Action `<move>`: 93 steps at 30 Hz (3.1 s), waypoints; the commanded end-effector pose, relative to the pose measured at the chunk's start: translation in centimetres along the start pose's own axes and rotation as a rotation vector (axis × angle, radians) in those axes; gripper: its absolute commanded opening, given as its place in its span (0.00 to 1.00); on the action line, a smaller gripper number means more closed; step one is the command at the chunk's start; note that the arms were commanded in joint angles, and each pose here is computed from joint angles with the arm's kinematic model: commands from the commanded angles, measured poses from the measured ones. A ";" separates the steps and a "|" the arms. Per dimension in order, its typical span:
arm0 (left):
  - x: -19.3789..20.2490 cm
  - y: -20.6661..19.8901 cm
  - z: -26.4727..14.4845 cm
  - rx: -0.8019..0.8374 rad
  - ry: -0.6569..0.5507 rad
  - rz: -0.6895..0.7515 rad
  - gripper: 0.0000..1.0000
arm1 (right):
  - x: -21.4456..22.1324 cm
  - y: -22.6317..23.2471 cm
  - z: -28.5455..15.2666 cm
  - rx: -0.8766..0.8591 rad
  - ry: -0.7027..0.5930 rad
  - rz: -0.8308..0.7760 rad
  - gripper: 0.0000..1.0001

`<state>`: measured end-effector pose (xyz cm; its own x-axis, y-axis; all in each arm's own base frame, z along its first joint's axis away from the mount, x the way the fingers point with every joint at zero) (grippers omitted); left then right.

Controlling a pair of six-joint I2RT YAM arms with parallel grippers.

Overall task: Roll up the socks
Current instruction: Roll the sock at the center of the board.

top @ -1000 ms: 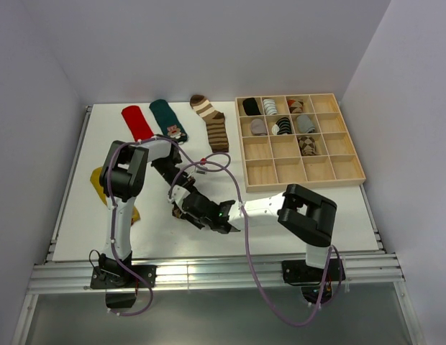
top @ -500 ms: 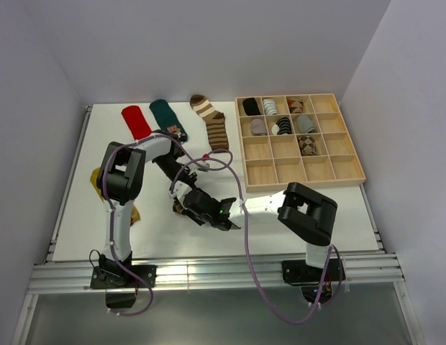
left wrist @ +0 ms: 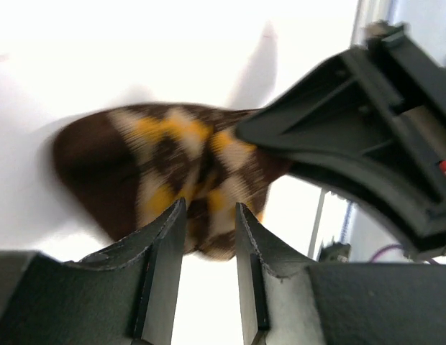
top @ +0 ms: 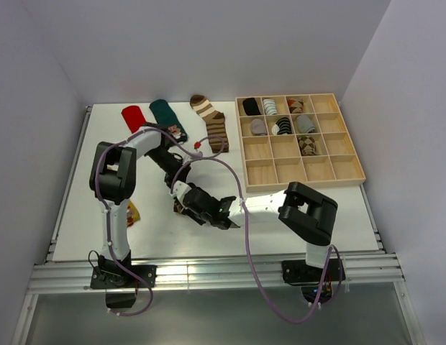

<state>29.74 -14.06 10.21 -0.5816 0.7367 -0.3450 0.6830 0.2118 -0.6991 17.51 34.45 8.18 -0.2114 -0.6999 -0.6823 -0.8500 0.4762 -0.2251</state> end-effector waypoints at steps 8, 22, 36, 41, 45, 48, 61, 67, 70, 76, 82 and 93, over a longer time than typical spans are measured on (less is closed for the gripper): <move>-1.2 3.7 -2.9 -0.203 -0.094 -0.031 0.34 | 0.8 -0.2 -0.7 -0.035 0.110 -0.064 0.02; -1.4 4.7 -0.8 -0.253 -0.093 -0.055 0.31 | -0.1 -0.6 -0.4 -0.209 0.178 -0.046 0.02; -7.3 3.4 -8.1 -0.762 -0.510 -0.074 0.36 | 0.8 -4.7 0.9 -0.522 0.316 0.200 0.00; -7.9 0.5 -12.9 -0.910 -0.668 -0.057 0.41 | 0.7 -5.0 1.0 -0.562 0.340 0.232 0.00; -6.5 -2.3 -15.4 -1.026 -0.773 -0.033 0.44 | 0.7 -5.6 1.2 -0.588 0.364 0.251 0.01; -4.9 -4.6 -16.8 -1.083 -0.851 0.002 0.48 | 0.5 -5.7 1.6 -0.608 0.385 0.254 0.02; 3.0 -8.6 -7.9 -1.027 -0.391 0.490 0.58 | -0.3 -6.5 4.0 -0.620 0.526 0.301 0.04; 4.6 -9.8 -2.6 -0.925 -0.317 0.640 0.68 | -0.1 -6.7 4.5 -0.653 0.542 0.333 0.05; 4.5 -9.6 -1.0 -0.881 -0.295 0.663 0.73 | -0.1 -6.8 4.6 -0.663 0.541 0.335 0.09; 3.9 -8.8 1.8 -0.812 -0.280 0.671 0.74 | 0.0 -6.9 4.8 -0.673 0.540 0.341 0.13; 3.5 -7.9 3.3 -0.774 -0.271 0.671 0.76 | 0.4 -6.9 5.1 -0.680 0.548 0.349 0.13; 3.1 -6.0 4.6 -0.756 -0.243 0.629 0.72 | 0.8 -7.2 5.2 -0.689 0.528 0.361 0.16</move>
<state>20.97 -14.89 9.97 -0.0711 0.7626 -0.6430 0.9511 0.2462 0.1868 26.04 34.58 9.10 -0.5763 -0.7689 -0.2769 -0.7424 0.3509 0.5707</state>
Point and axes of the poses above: each gripper's point midway between its finger pads, its own z axis out along the fingers, its own y axis along the line the jaws close on, x = y × z, the point moved 8 cm from there along -z, back along the fingers, and after that the axes turned 7 degrees about -z, right-handed, at the moved point
